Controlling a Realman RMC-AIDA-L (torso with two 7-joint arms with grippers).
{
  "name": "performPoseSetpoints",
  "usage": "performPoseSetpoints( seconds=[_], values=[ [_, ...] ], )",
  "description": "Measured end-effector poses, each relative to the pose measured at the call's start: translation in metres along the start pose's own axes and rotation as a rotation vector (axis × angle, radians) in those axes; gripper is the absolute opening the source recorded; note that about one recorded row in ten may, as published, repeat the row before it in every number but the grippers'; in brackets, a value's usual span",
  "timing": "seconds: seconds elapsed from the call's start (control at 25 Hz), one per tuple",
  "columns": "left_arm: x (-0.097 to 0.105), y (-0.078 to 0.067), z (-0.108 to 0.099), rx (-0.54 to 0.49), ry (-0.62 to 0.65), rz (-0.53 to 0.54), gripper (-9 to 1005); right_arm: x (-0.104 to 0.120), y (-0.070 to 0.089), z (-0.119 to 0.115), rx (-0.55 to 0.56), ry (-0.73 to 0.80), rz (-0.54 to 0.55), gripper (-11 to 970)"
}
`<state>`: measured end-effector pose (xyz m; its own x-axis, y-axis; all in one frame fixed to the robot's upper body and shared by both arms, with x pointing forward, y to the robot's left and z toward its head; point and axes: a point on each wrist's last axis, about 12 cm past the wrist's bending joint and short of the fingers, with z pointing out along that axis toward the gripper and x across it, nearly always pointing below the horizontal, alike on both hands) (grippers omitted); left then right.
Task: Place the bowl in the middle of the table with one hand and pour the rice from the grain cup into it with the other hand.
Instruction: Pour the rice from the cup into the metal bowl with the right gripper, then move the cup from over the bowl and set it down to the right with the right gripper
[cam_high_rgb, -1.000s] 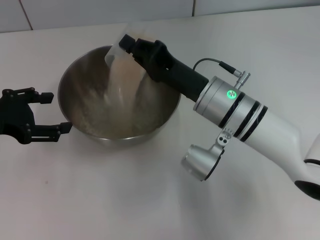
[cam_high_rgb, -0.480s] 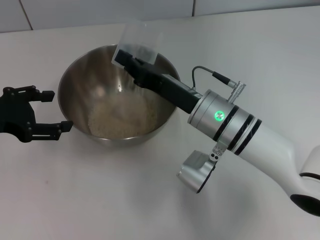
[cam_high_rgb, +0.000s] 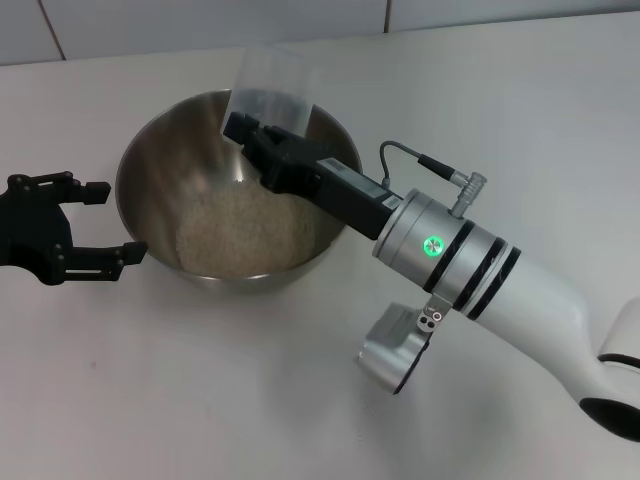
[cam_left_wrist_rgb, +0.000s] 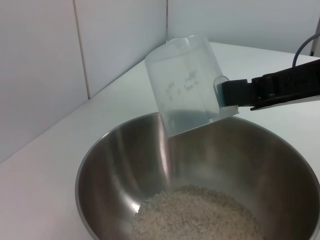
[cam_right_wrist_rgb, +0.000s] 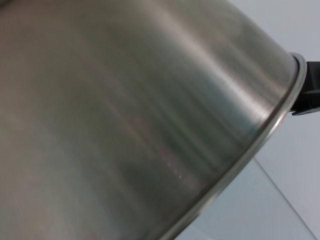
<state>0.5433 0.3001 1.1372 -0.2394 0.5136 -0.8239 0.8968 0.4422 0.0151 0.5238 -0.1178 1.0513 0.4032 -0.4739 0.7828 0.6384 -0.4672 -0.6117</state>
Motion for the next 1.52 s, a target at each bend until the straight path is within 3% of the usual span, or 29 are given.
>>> performPoseSetpoints(
  seconds=[0.04, 0.08, 0.12, 0.2, 0.24, 0.28, 0.4, 0.44, 0.48, 0.56, 0.6, 0.64, 0.68, 0.8, 0.84, 0.88, 0.92, 1.04, 1.24, 1.52],
  values=[
    [0.000, 0.000, 0.000, -0.001, 0.000, 0.000, 863, 0.000, -0.005, 0.002, -0.009, 0.038, 0.101, 5],
    [0.000, 0.000, 0.000, -0.001, 0.001, 0.000, 863, 0.000, -0.005, 0.002, -0.009, 0.038, 0.101, 5],
    [0.000, 0.000, 0.000, -0.001, 0.001, 0.000, 863, 0.001, -0.007, 0.004, -0.014, 0.066, 0.173, 5],
    [0.000, 0.000, 0.000, -0.001, 0.001, 0.000, 864, 0.006, -0.012, 0.008, -0.022, 0.148, 0.389, 5],
    [0.000, 0.000, 0.000, -0.001, 0.001, 0.000, 864, 0.009, -0.014, 0.009, -0.015, 0.206, 0.581, 5],
    [0.000, 0.000, 0.000, -0.001, 0.001, 0.000, 864, 0.009, -0.014, 0.009, -0.015, 0.206, 0.581, 5],
    [0.001, 0.000, 0.000, -0.002, 0.001, -0.001, 864, 0.012, -0.017, 0.009, 0.010, 0.277, 0.874, 4],
    [0.001, 0.000, -0.001, -0.003, 0.001, -0.002, 864, 0.014, -0.019, 0.008, 0.035, 0.332, 1.076, 4],
    [0.001, 0.000, -0.001, -0.003, 0.001, -0.002, 864, 0.014, -0.019, 0.008, 0.035, 0.332, 1.076, 4],
    [0.001, 0.001, -0.001, -0.006, 0.000, -0.003, 864, 0.018, -0.020, 0.006, 0.079, 0.386, 1.301, 4],
    [0.001, 0.001, -0.002, -0.008, -0.001, -0.004, 864, 0.020, -0.019, 0.005, 0.105, 0.410, 1.421, 4],
    [0.001, 0.001, -0.002, -0.008, -0.001, -0.004, 864, 0.023, -0.015, 0.000, 0.153, 0.442, 1.638, 4],
    [0.001, 0.001, -0.002, -0.008, -0.001, -0.005, 864, 0.023, -0.015, 0.000, 0.153, 0.442, 1.638, 4],
    [0.002, 0.000, -0.002, -0.010, 0.000, -0.007, 864, 0.027, -0.003, -0.009, 0.207, 0.503, 1.865, 4],
    [0.003, 0.000, -0.002, -0.011, 0.000, -0.008, 864, 0.029, 0.006, -0.016, 0.243, 0.537, 2.000, 4],
    [0.003, 0.000, -0.002, -0.011, 0.000, -0.008, 864, 0.029, 0.006, -0.016, 0.243, 0.537, 2.000, 4],
    [0.003, 0.000, -0.002, -0.011, 0.000, -0.009, 864, 0.031, 0.013, -0.021, 0.258, 0.550, 2.066, 4],
    [0.003, -0.001, -0.001, -0.007, 0.000, -0.007, 863, 0.040, 0.041, -0.041, 0.296, 0.599, 2.238, 5],
    [0.003, -0.001, -0.001, -0.005, 0.001, -0.007, 863, 0.047, 0.060, -0.057, 0.281, 0.667, 2.270, 5],
    [0.003, -0.001, -0.001, -0.004, 0.000, -0.007, 863, 0.044, 0.084, -0.067, 0.103, 0.784, 2.264, 5]
  ],
)
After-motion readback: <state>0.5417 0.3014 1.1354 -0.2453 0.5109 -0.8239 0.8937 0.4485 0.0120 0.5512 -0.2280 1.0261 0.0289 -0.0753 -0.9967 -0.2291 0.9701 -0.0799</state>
